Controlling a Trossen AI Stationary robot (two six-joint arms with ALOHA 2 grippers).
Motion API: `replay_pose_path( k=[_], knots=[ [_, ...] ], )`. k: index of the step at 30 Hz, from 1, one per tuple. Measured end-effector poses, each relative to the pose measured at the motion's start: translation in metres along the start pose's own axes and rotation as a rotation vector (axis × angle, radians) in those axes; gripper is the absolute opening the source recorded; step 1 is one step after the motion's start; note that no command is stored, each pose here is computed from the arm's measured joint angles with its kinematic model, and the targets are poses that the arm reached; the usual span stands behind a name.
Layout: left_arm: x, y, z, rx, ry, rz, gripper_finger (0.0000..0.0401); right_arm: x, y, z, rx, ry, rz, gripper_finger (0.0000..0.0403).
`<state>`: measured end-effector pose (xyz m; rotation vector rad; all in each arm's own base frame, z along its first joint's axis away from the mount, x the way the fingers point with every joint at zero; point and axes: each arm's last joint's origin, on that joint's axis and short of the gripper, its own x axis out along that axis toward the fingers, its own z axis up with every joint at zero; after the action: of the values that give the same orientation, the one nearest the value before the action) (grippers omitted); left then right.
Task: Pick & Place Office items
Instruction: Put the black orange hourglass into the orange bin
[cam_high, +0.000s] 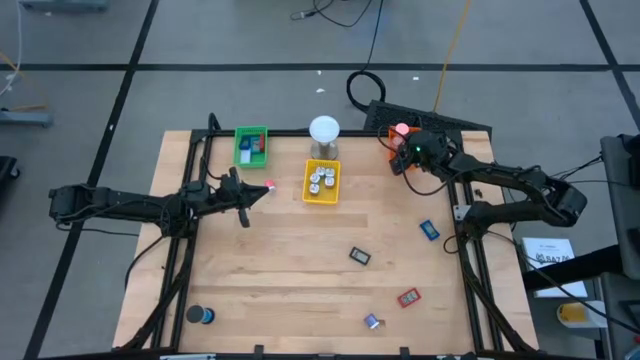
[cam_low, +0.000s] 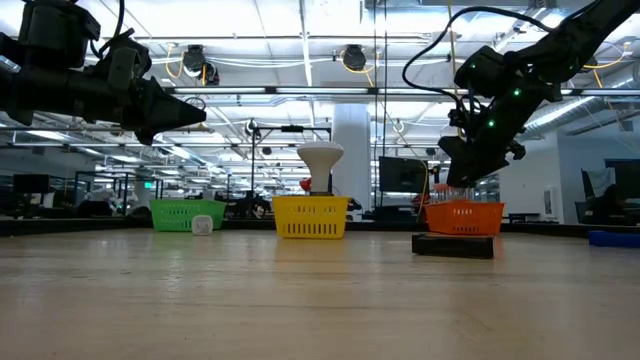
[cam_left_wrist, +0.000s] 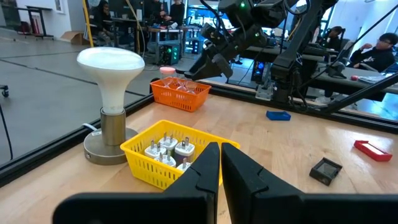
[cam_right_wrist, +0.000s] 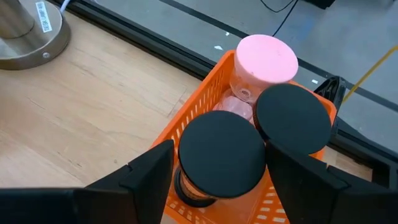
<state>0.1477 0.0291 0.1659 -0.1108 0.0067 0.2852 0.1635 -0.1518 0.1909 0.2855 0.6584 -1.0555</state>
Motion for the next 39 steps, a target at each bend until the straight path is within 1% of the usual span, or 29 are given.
replay_pose_path(
  k=[5,10,13,16,21,23,24,26,29,32,39],
  knots=[
    [0.000,0.000,0.000,0.001,0.000,0.000,0.0017,-0.007,-0.002,0.004,-0.017,-0.035,0.006,0.0247],
    [0.000,0.000,0.000,0.001,0.000,0.000,0.0017,-0.025,-0.007,0.009,0.001,-0.095,0.016,0.0245],
    [0.000,0.000,0.000,0.001,0.000,0.000,0.0017,-0.035,-0.010,0.006,0.000,-0.066,0.041,0.0225],
    [0.000,0.000,0.000,0.001,0.000,0.000,0.0017,-0.039,-0.012,-0.004,-0.006,0.024,0.067,0.0178],
    [0.000,0.000,0.000,0.000,0.000,0.000,0.0017,-0.029,-0.010,-0.028,-0.036,0.167,0.086,0.0066],
    [0.000,0.000,0.000,0.001,0.000,0.000,0.0017,-0.022,-0.010,-0.037,-0.044,0.183,0.075,0.0023],
    [0.000,0.000,0.000,0.001,0.000,0.000,0.0017,-0.019,-0.009,-0.040,-0.043,0.174,0.076,0.0012],
    [0.000,0.000,0.000,0.000,0.000,0.000,0.0017,-0.014,-0.008,-0.043,-0.039,0.143,0.083,0.0010],
    [0.000,0.000,0.000,0.001,0.000,0.000,0.0017,-0.010,-0.006,-0.041,-0.022,0.082,0.098,0.0026],
    [0.000,0.000,0.000,0.001,0.000,0.000,0.0017,-0.009,-0.005,-0.035,-0.009,0.028,0.102,0.0032],
    [0.000,0.000,0.000,0.000,0.000,0.000,0.0017,-0.007,-0.004,-0.033,-0.002,0.005,0.102,0.0027]
  ],
)
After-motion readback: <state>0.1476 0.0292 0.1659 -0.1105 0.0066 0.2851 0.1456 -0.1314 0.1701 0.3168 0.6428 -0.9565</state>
